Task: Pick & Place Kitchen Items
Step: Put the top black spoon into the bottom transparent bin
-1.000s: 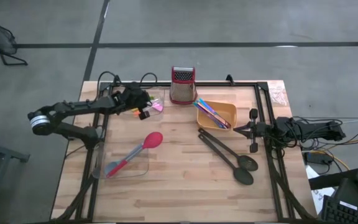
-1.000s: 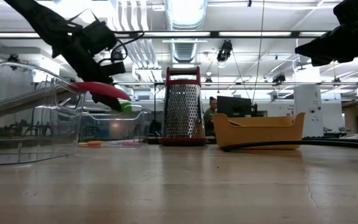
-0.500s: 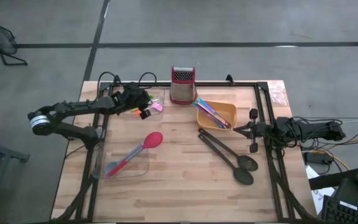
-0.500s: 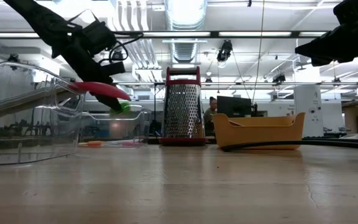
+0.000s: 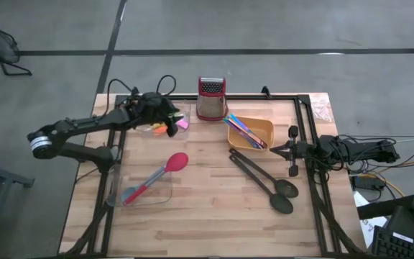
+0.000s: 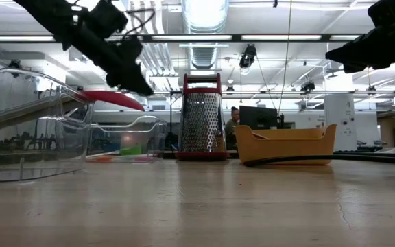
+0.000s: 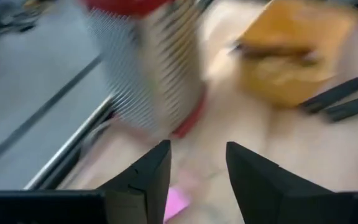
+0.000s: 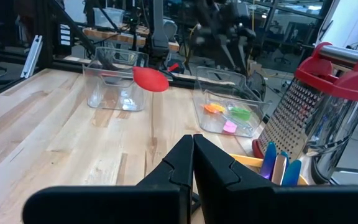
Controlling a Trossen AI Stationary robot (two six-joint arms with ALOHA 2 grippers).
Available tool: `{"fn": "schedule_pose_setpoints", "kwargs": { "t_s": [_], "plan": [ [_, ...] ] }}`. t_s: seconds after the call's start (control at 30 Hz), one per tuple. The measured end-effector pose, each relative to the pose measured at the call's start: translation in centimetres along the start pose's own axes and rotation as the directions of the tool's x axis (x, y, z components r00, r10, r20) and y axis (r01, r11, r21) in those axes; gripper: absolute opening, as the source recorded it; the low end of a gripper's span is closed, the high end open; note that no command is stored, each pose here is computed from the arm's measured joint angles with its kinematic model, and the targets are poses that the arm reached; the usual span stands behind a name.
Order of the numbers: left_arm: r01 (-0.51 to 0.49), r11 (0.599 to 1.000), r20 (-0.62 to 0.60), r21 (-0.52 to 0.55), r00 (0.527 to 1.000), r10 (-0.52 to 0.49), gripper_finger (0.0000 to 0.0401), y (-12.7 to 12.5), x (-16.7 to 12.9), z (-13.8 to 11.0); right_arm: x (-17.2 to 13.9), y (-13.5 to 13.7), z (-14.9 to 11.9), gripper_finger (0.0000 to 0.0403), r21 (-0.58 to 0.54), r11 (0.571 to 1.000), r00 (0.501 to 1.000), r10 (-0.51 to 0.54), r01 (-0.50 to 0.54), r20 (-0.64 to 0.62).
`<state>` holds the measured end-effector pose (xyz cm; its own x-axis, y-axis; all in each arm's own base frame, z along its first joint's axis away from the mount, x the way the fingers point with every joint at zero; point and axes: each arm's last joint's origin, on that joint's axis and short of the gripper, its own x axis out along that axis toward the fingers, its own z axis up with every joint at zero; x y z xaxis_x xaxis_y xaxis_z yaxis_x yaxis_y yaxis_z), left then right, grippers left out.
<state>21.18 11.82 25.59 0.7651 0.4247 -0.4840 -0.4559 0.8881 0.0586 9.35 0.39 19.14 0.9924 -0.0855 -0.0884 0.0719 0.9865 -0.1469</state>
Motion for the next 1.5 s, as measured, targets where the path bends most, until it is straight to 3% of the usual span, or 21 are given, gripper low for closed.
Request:
{"fn": "schedule_pose_setpoints", "kwargs": {
  "t_s": [0.2,0.37,0.6,0.9,1.1,1.5],
  "plan": [
    [0.165,0.986,0.155,0.035,0.973,-0.169,0.0108,-2.9,-1.7,1.5,0.0,0.0,0.0,0.0009,0.0,1.0,1.0,0.0,0.0,0.0],
    [0.273,0.956,0.257,0.107,0.921,-0.292,0.0059,-5.8,-3.3,2.2,0.0,0.0,0.0,0.0009,0.0,1.0,1.0,0.0,0.0,0.0],
    [0.372,0.912,0.281,0.175,0.868,-0.408,0.0015,-8.7,-4.7,2.3,0.0,0.0,0.0,0.0009,0.0,1.0,1.0,0.0,0.0,-0.001],
    [0.456,0.859,0.255,0.234,0.823,-0.507,0.0009,-11.2,-5.6,1.5,0.0,0.0,0.0,0.0009,0.0,1.0,1.0,0.0,0.0,0.0],
    [0.479,0.84,0.278,0.254,0.796,-0.538,0.0004,-12.3,-6.0,-0.6,0.0,0.0,0.0,0.0009,0.0,1.0,1.0,0.0,0.0,0.0],
    [0.519,0.83,0.337,0.203,0.759,-0.557,0.0004,-10.8,-7.7,-5.0,0.0,0.0,0.1,0.0009,0.005,1.0,1.0,-0.002,0.002,0.015]
  ]
}}
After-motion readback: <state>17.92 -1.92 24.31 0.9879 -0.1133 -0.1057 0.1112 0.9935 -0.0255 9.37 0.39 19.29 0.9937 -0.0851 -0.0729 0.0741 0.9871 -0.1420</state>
